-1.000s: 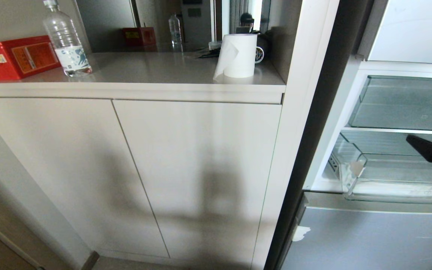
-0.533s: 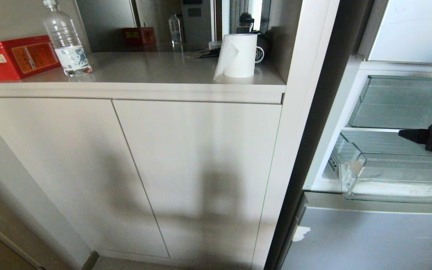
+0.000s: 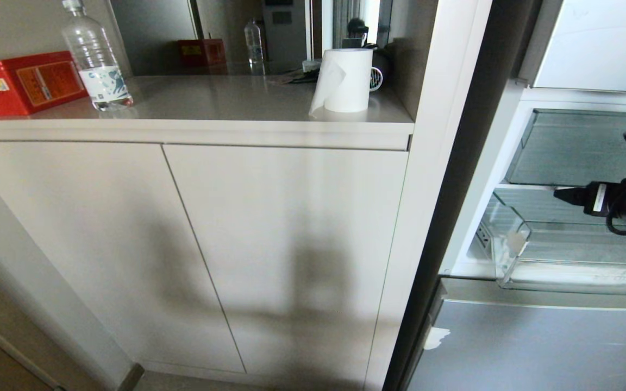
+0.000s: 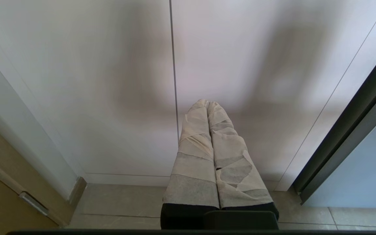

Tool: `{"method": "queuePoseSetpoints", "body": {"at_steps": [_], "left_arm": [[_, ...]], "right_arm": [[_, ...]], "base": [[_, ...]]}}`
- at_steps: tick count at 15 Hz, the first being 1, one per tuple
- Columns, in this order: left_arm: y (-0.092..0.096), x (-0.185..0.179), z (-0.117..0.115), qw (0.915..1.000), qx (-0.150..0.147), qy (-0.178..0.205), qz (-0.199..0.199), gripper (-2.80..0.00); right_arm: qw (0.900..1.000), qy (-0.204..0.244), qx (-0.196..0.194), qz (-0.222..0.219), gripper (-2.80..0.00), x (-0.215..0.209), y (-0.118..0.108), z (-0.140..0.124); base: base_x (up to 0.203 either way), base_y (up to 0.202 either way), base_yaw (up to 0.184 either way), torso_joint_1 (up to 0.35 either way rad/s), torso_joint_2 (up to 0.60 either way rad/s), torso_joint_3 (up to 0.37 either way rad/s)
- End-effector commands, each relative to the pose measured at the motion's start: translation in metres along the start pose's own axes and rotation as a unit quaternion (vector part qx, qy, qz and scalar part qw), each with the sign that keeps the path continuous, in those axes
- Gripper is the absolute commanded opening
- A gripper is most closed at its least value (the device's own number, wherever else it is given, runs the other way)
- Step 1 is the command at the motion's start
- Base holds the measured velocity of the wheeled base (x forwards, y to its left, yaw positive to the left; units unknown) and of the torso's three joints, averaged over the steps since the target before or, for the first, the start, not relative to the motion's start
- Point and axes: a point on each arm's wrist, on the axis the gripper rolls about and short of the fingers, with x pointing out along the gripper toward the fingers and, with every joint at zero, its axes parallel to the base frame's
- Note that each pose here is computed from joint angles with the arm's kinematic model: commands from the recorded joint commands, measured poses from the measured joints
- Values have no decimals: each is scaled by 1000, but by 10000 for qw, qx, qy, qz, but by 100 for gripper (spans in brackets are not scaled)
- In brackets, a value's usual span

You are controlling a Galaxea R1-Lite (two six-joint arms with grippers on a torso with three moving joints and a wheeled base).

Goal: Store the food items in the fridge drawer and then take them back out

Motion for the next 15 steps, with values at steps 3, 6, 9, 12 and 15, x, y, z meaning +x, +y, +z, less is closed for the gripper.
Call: {"method": "queuePoseSetpoints", "body": {"at_steps": [3,6,9,12,15], "left_arm": [[0,0,0,10000,0,2,2,-280],[0,0,0,10000,0,2,2,-280],[0,0,0,10000,0,2,2,-280],[0,0,0,10000,0,2,2,-280],[0,0,0,10000,0,2,2,-280]], "right_arm": [[9989,431,-178,9,0,21,-2,-4],[9960,864,-238,-5,0,12,-2,9],[9904,1353,-267,-75,0,-3,-7,18],[9808,1921,-276,-173,0,-17,-13,15],[9728,2282,-299,-253,0,-27,-21,11]], "base": [[0,0,0,0,0,0],[0,0,0,0,0,0],[0,0,0,0,0,0],[0,0,0,0,0,0],[0,0,0,0,0,0]]}}
